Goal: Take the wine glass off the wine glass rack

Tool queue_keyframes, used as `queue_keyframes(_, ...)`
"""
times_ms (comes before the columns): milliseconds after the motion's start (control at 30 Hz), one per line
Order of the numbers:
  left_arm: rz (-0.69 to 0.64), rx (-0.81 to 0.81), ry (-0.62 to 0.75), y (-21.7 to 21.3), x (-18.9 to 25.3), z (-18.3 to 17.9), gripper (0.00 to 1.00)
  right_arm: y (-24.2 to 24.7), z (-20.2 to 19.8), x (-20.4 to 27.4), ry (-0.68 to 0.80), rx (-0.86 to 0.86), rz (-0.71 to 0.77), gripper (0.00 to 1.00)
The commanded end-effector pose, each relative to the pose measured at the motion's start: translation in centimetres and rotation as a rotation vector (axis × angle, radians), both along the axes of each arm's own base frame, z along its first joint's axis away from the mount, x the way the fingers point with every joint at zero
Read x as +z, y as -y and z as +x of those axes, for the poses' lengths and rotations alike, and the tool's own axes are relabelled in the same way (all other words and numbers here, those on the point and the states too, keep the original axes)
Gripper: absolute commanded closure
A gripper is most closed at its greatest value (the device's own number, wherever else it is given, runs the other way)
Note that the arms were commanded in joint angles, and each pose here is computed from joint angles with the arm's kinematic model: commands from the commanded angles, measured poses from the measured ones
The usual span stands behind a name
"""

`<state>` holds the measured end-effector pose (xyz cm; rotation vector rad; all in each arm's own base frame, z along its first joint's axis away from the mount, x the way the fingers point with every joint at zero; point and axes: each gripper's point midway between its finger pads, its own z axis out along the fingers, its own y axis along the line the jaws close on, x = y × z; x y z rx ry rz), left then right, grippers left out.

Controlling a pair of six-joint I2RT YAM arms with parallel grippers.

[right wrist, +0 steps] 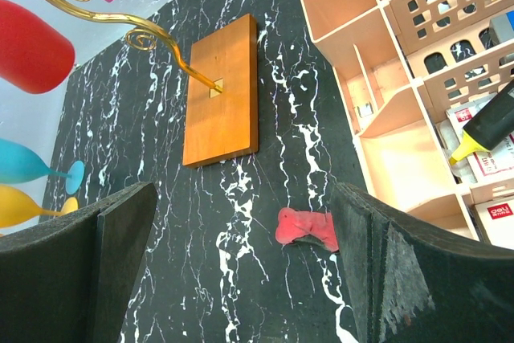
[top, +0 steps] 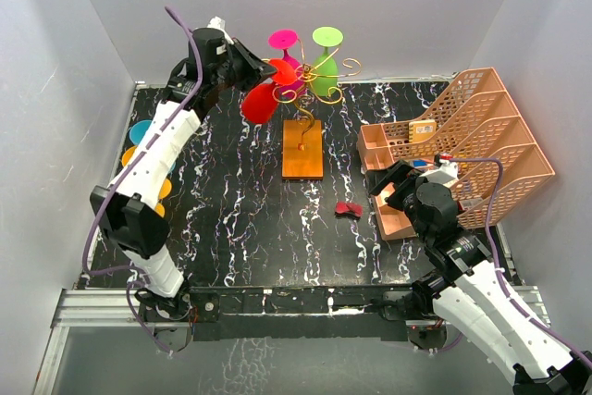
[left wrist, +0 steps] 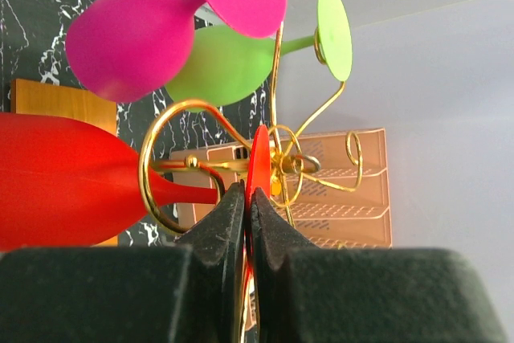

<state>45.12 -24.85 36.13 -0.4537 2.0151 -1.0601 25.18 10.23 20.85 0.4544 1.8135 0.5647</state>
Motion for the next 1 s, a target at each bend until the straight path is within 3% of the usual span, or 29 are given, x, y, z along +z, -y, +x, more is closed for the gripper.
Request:
queue_keyframes(0, -0.054, 0.008, 0.148, -1.7, 6.7, -3.5, 1.00, 0.0, 0.3, 2.3, 0.056, -0.011, 0.037, 0.01)
queue_keyframes(300, -0.039, 0.035, 0.150, -3.0, 7.0, -5.5, 1.00, -0.3, 0.4, 2.8, 0.058, 0.006, 0.033, 0.01)
queue_keyframes(567, 0.061, 0.098, 0.182, -6.6, 6.6, -10.3, 1.00, -1.2, 0.4, 3.7, 0.083, 0.091, -0.049, 0.01)
queue_keyframes(767, 0.143, -0.046, 0.257, -6.9, 4.5, -14.9, 1.00, -4.1, -0.7, 5.9, 0.171, 0.311, -0.110, 0.01)
queue_keyframes(967, 0.140, -0.367, 0.361, -4.4, 0.6, -20.9, 1.00, -10.6, -4.8, 9.6, 0.325, 0.762, -0.017, 0.01)
